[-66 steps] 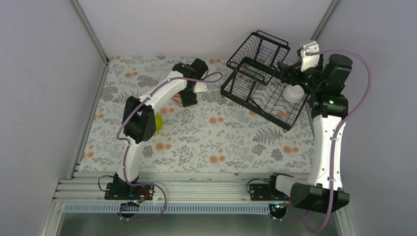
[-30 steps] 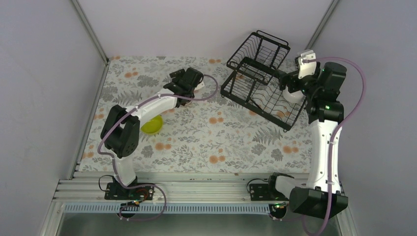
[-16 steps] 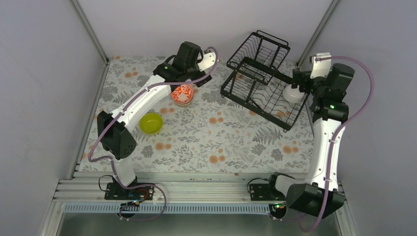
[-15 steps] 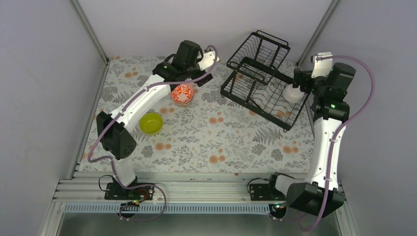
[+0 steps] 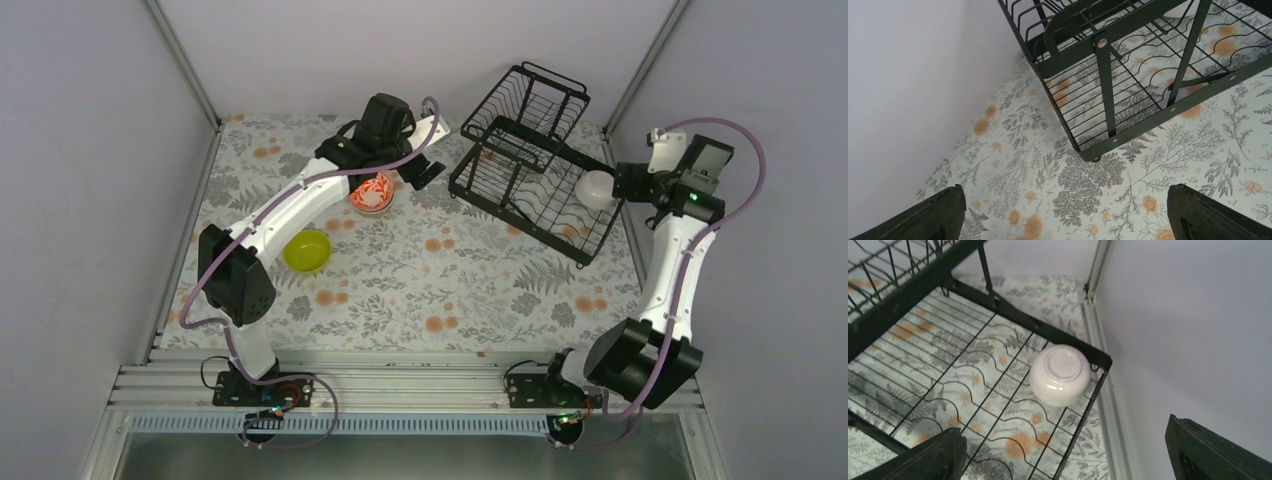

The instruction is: Unload the bowls from the dish rack

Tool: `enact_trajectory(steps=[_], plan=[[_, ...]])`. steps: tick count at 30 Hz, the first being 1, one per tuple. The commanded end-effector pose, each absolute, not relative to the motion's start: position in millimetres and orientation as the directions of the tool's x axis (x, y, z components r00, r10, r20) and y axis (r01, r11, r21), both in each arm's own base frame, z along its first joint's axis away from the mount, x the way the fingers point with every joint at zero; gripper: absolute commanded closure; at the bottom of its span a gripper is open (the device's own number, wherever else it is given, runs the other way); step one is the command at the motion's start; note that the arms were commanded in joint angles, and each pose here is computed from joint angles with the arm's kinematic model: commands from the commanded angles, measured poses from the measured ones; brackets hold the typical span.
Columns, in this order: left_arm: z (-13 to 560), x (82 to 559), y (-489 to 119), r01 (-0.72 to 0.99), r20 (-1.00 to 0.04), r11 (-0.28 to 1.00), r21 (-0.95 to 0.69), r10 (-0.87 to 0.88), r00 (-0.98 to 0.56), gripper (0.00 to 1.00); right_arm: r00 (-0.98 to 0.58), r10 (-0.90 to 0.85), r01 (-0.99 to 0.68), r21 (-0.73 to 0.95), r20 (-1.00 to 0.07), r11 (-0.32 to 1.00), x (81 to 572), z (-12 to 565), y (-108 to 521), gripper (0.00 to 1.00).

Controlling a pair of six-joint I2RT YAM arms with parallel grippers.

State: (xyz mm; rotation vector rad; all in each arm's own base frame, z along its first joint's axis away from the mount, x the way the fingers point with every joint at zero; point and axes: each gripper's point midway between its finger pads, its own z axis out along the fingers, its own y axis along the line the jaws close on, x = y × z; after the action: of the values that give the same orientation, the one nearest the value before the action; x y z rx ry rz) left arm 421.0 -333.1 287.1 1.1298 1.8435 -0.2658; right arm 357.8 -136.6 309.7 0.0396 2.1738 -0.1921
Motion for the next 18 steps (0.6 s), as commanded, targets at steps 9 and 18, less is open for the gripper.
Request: enact_trajectory(steps=[9,18], plan=[[323.8,420.7,-323.0,0.764,-0.871,0.583,0.276,0.489,-0.058,0.0,-0.75,-0.091,-0.093,-0.032,-0.655,0.995,378.1,212.7,-129.2,0.07],[304.6,421.9,-308.7,0.755,-0.865,0.589,0.287,0.498,-0.061,0.0,-0.795,-0.22,-0.14,-0.181,-0.566,0.973,404.0,154.8,-141.4,0.03]])
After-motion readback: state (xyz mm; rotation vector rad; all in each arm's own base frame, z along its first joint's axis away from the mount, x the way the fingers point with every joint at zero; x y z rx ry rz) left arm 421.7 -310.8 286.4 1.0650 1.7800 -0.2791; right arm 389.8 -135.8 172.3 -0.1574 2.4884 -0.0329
